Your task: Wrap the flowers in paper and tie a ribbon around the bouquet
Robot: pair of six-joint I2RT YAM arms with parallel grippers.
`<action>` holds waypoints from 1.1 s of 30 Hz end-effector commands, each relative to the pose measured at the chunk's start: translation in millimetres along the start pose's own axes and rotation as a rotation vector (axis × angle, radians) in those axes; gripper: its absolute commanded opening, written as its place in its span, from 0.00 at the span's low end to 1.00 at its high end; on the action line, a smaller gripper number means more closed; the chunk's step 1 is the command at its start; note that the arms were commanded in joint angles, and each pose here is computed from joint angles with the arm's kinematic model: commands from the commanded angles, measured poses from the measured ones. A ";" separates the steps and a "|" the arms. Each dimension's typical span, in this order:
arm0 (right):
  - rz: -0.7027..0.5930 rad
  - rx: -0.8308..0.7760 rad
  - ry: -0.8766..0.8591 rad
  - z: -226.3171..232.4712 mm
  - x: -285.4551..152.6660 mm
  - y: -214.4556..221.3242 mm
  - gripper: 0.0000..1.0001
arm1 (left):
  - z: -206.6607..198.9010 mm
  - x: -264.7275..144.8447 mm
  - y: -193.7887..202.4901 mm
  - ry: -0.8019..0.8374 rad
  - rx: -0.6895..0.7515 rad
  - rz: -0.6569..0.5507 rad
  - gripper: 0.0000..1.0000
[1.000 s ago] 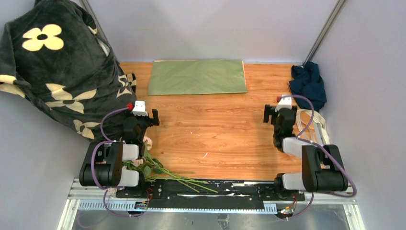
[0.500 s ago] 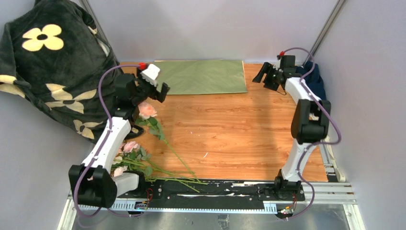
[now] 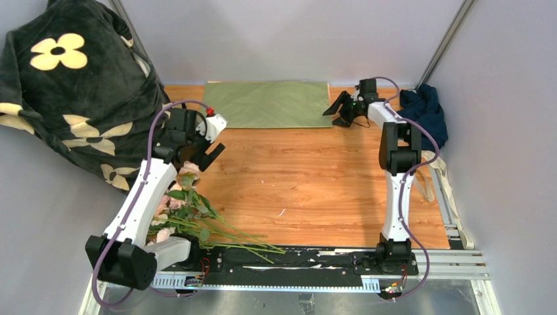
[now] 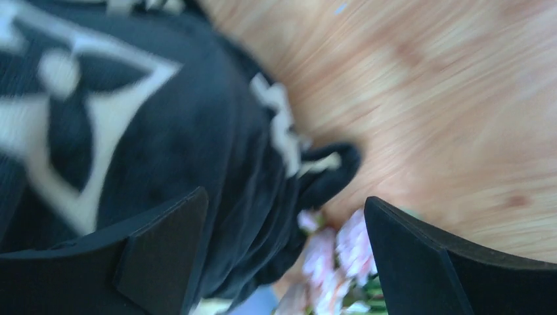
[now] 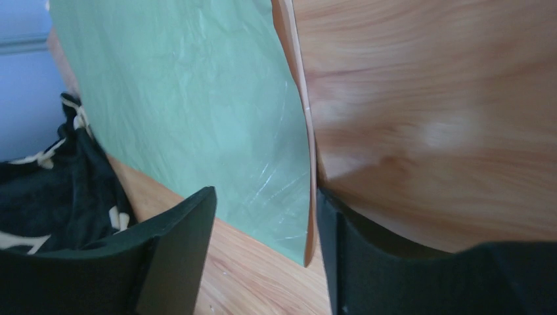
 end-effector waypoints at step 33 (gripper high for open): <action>-0.471 -0.732 0.908 -4.7 -263.9 147.5 0.91 | 0.9 -12.2 -54.4 0.036 -0.283 -0.319 1.00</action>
Point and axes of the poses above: each gripper's point midway between its finger pads, its own x axis out along the fingers, its own z axis along the line the jaws close on, y = z × x, the point moved 3 cm from there along -x, back along the fingers, and after that the axes turned 5 degrees about x, right-handed, at the moved point
